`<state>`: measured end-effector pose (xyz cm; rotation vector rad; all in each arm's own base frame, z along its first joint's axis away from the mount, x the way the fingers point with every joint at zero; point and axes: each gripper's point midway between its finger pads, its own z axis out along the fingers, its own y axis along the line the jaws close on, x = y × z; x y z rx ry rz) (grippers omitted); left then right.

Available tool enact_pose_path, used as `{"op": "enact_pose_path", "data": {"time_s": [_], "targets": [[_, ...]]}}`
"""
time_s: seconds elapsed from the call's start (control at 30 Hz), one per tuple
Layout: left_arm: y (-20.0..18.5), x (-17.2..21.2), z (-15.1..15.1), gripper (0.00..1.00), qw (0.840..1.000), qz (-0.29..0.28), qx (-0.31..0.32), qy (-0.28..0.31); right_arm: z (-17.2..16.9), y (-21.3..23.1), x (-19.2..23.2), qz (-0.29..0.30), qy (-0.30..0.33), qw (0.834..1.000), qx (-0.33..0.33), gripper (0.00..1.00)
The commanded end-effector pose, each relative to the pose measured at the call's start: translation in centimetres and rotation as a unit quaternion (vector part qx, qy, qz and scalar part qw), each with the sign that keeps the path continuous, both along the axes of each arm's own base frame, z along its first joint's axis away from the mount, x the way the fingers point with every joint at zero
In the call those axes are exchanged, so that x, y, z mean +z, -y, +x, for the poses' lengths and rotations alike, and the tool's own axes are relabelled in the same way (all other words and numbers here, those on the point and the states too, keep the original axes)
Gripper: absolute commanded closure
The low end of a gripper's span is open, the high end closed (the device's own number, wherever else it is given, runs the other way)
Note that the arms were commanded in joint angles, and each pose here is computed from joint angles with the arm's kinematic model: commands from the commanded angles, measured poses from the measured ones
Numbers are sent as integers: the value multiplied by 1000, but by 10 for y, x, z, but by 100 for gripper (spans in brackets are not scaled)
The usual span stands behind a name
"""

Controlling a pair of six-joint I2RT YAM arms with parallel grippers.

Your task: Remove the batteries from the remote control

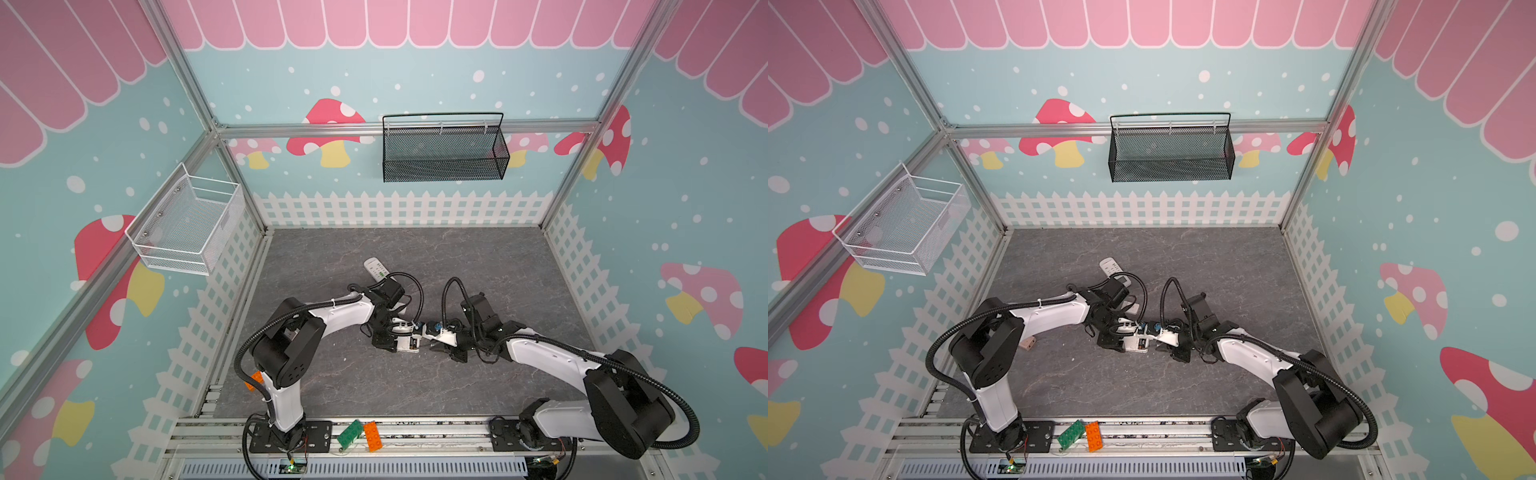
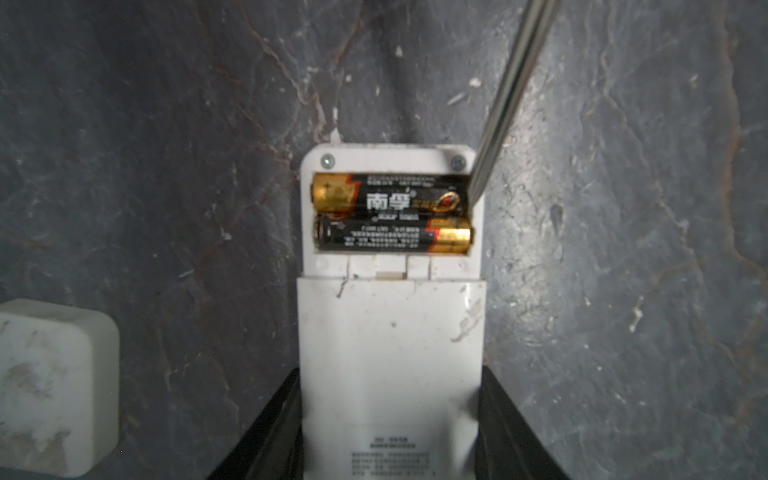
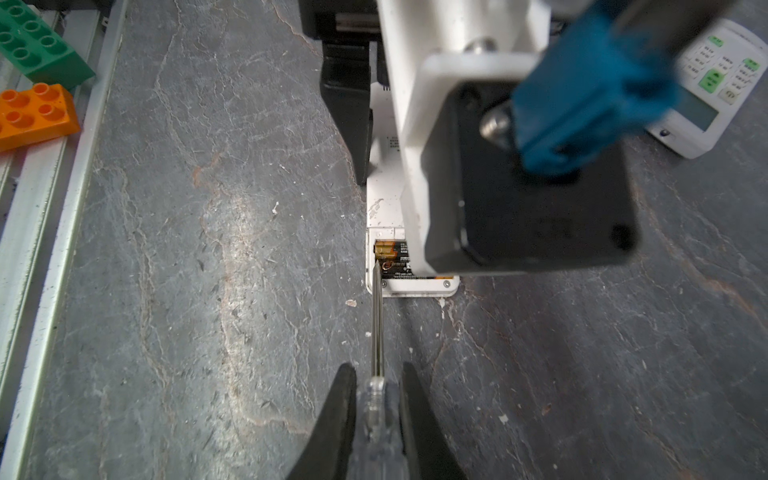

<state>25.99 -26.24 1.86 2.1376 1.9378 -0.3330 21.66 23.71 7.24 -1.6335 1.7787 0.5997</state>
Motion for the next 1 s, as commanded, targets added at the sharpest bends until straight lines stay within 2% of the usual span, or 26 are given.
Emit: {"op": "enact_pose_path", "data": {"time_s": [0.0, 0.27, 0.97], "targets": [[-9, -22, 1, 53, 999, 28, -18, 8, 1, -4, 11, 9, 14, 1000, 12, 100], [-8, -22, 1, 53, 999, 29, -19, 8, 5, -15, 23, 43, 19, 999, 19, 100], [-9, -23, 1, 53, 999, 30, -20, 8, 0, -15, -2, 4, -3, 999, 38, 100]]}}
